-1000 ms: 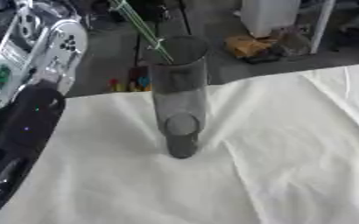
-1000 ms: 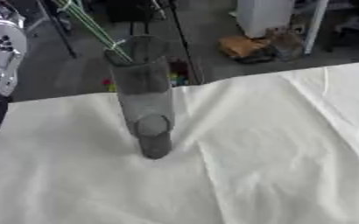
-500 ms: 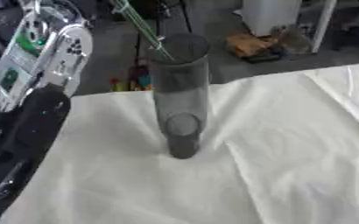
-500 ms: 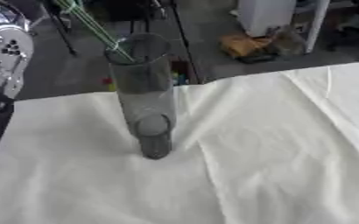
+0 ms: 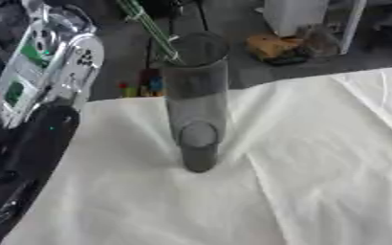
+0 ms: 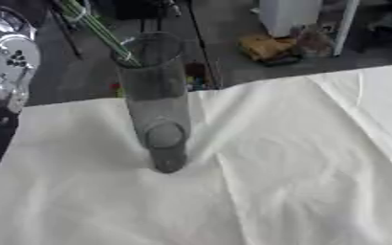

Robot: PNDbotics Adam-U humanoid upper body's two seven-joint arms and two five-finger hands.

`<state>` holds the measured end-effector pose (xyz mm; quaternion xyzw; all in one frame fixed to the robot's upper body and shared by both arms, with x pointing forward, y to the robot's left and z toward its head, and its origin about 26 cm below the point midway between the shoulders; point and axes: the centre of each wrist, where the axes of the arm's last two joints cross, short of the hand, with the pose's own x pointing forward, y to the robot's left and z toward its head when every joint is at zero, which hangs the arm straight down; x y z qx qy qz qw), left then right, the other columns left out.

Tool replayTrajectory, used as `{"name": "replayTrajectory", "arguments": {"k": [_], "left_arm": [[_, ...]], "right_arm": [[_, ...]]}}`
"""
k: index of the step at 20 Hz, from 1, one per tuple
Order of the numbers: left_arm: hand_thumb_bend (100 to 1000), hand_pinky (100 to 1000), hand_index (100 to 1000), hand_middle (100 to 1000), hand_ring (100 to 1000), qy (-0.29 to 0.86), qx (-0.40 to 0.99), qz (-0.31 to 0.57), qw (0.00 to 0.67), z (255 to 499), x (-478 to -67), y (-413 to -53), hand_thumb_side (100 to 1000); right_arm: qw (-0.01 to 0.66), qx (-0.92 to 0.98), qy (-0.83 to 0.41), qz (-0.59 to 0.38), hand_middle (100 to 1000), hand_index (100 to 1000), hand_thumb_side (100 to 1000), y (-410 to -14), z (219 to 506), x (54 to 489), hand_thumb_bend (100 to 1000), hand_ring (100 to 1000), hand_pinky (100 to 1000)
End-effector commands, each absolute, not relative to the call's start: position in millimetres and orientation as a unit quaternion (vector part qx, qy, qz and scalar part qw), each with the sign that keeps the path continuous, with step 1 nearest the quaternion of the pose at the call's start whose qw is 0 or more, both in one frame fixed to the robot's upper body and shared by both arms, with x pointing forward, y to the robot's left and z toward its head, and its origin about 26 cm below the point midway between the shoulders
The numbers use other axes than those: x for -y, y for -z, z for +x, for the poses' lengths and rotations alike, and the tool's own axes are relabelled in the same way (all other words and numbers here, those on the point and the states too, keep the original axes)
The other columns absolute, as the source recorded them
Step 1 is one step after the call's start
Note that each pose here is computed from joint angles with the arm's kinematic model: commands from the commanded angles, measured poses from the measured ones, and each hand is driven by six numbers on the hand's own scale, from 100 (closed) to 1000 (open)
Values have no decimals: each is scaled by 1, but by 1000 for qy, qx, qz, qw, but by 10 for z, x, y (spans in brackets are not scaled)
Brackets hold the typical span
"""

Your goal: Arrange flowers into the vase.

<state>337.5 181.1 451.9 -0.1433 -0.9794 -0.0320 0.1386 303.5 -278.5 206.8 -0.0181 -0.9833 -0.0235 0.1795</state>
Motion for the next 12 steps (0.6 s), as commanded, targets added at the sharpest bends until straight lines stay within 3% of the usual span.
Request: {"name": "replayTrajectory", "arguments": {"k": [1, 6, 12], "left_arm": [[100, 100, 100, 100, 100, 37, 982, -135, 131, 3347, -1811, -4597, 240], [100, 100, 100, 100, 100, 48, 982, -120, 140, 3407, -1769, -4579, 246], [100, 100, 100, 100, 100, 69, 983, -98, 141, 3451, -1771, -4585, 338]], "right_arm": [[167, 986, 16, -18, 654, 917, 995, -2134, 3013, 2781, 100, 837, 874], [169, 985, 14, -18, 653, 917, 994, -2129, 3012, 2779, 100, 838, 874], [168, 986, 11, -16, 653, 918, 993, -2138, 3015, 2770, 100, 838, 874]]}}
